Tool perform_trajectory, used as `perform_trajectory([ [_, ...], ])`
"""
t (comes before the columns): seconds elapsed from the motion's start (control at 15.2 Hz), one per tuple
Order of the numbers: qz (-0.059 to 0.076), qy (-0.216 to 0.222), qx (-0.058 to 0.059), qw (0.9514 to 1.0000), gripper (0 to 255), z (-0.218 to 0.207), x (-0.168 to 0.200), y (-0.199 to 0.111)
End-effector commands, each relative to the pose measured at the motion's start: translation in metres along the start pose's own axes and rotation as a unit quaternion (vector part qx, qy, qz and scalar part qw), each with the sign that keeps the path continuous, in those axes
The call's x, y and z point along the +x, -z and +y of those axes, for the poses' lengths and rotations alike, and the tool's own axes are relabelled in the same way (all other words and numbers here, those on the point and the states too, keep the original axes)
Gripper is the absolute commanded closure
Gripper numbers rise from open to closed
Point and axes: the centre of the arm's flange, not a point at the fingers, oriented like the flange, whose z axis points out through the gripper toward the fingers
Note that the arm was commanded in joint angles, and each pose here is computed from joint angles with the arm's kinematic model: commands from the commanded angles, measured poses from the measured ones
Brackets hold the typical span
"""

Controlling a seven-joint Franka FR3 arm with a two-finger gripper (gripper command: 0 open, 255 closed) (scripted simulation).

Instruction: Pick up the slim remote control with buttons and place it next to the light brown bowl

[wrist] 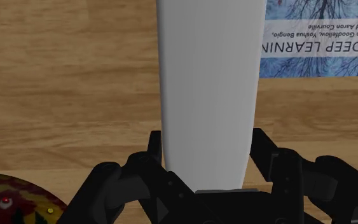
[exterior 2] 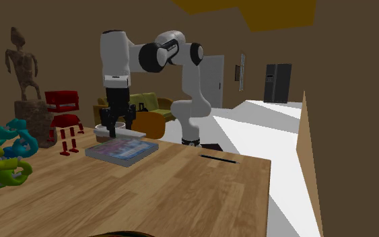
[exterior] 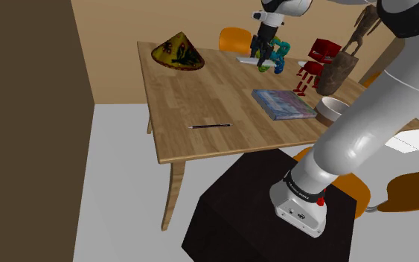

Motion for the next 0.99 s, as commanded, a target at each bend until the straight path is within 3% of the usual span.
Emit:
perform_trajectory([
  [0.0,0.0,0.001,0.0,1.0,255,-0.009,-0.022,0.0],
  [0.92,0.0,0.001,0.0,1.0,255,-0.07,-0.196,-0.001],
])
